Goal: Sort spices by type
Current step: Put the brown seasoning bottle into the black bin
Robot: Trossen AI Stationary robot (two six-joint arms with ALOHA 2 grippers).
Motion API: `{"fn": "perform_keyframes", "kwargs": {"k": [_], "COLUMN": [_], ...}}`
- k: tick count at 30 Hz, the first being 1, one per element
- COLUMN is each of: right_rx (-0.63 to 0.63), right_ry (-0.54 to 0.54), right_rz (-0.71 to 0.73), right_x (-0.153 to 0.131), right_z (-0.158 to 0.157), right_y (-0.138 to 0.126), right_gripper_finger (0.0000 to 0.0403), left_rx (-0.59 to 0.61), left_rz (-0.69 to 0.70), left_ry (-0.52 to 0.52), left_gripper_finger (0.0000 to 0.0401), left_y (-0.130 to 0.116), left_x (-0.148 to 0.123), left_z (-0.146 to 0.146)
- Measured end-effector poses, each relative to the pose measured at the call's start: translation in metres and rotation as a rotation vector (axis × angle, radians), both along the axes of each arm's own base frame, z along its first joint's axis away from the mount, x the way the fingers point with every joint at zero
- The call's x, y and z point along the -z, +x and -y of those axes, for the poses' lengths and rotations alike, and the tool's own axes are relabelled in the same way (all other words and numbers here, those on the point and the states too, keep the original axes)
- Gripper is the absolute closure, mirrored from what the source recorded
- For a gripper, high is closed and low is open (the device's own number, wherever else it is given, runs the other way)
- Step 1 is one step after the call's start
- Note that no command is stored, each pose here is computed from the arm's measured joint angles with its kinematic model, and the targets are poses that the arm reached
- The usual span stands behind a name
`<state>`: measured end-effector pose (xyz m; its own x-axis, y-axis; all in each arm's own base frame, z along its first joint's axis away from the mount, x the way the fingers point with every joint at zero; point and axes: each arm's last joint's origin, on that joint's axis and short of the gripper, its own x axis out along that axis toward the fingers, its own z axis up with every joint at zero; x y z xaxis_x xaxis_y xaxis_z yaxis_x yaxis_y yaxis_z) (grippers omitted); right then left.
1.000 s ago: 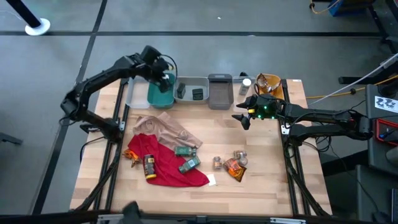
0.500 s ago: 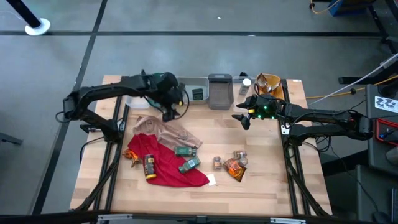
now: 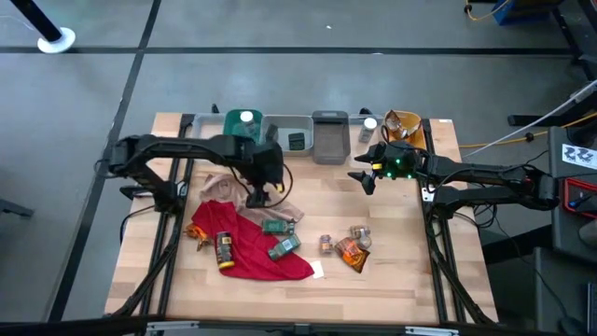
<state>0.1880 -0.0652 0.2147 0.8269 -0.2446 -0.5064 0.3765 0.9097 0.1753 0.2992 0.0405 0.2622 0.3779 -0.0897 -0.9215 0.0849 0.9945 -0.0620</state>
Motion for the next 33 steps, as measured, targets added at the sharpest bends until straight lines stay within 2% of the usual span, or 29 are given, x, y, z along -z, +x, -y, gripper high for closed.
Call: {"fn": "perform_keyframes", "kwargs": {"k": [5, 9, 19, 29, 33], "right_rx": [0.0, 0.0, 0.0, 0.0, 0.001], "right_ry": [0.001, 0.007, 0.009, 0.015, 0.015], "right_rz": [-0.002, -0.019, -0.024, -0.042, -0.042], "right_x": [0.0, 0.002, 0.002, 0.004, 0.004], "right_z": [0.0, 0.0, 0.0, -0.001, -0.001], "right_y": [0.0, -0.001, -0.001, -0.002, -0.002], "right_gripper_finger": [0.0086, 0.0086, 0.0086, 0.0086, 0.0086], "left_rx": [0.089, 0.117, 0.158, 0.157, 0.155], "left_rz": [-0.089, -0.135, -0.179, -0.165, -0.153], "left_ry": [0.078, 0.151, 0.164, 0.169, 0.17], "left_gripper_finger": [0.0121, 0.0121, 0.0126, 0.022, 0.0245], "left_y": [0.014, 0.024, 0.039, 0.042, 0.044], "left_x": [0.025, 0.043, 0.073, 0.076, 0.077], "left_z": [0.008, 0.01, 0.008, 0.007, 0.007]}}
